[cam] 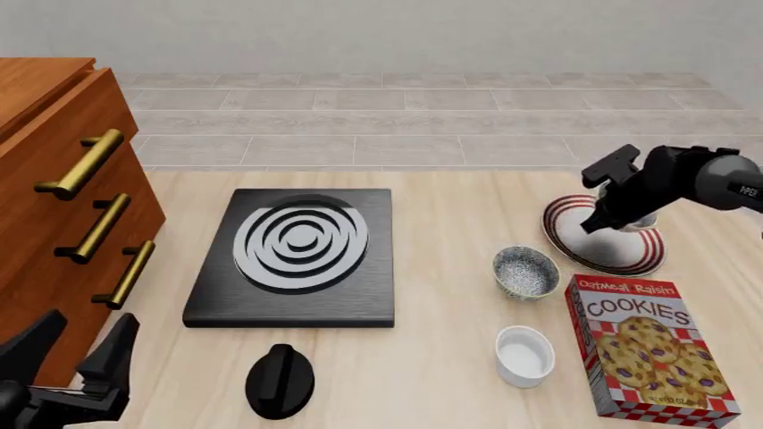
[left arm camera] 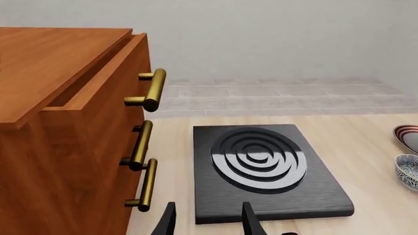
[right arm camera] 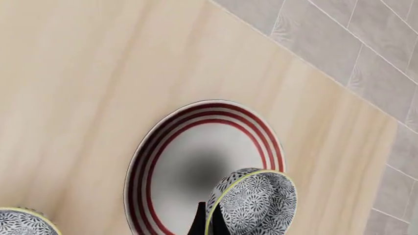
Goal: Pick the akita bowl from table center and place it on the plate.
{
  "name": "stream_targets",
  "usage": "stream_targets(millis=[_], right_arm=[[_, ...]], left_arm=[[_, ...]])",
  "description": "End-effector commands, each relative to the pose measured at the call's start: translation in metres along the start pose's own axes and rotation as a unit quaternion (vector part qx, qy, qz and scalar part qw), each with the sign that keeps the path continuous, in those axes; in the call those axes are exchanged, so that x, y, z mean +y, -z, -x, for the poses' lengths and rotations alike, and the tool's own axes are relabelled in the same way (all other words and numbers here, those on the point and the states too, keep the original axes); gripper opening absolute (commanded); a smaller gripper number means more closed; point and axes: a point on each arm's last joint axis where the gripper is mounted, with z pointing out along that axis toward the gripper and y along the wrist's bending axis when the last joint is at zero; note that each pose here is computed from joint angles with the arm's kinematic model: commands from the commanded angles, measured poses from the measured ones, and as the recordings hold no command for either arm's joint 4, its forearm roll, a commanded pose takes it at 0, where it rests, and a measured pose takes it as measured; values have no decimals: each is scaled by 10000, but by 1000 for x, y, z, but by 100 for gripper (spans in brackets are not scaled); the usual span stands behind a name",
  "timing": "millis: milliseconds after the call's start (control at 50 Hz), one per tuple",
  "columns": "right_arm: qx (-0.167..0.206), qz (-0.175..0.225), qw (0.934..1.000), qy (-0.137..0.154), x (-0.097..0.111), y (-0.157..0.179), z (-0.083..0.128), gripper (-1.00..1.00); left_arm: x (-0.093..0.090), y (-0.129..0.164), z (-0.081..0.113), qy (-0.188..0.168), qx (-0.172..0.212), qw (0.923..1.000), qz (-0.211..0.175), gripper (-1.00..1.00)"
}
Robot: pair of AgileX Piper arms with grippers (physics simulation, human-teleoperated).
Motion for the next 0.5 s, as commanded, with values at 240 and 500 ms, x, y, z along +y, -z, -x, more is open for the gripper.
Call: stream_targets(millis=[240, 500], right_arm=[[106, 155, 9998, -37, 19, -25, -6, -100], [166, 220, 9996, -6, 26, -30, -12, -100]], left_arm=[[0, 1, 0, -38, 20, 10000, 8, 100], [0, -1, 0, -38, 24, 10000, 1, 100]])
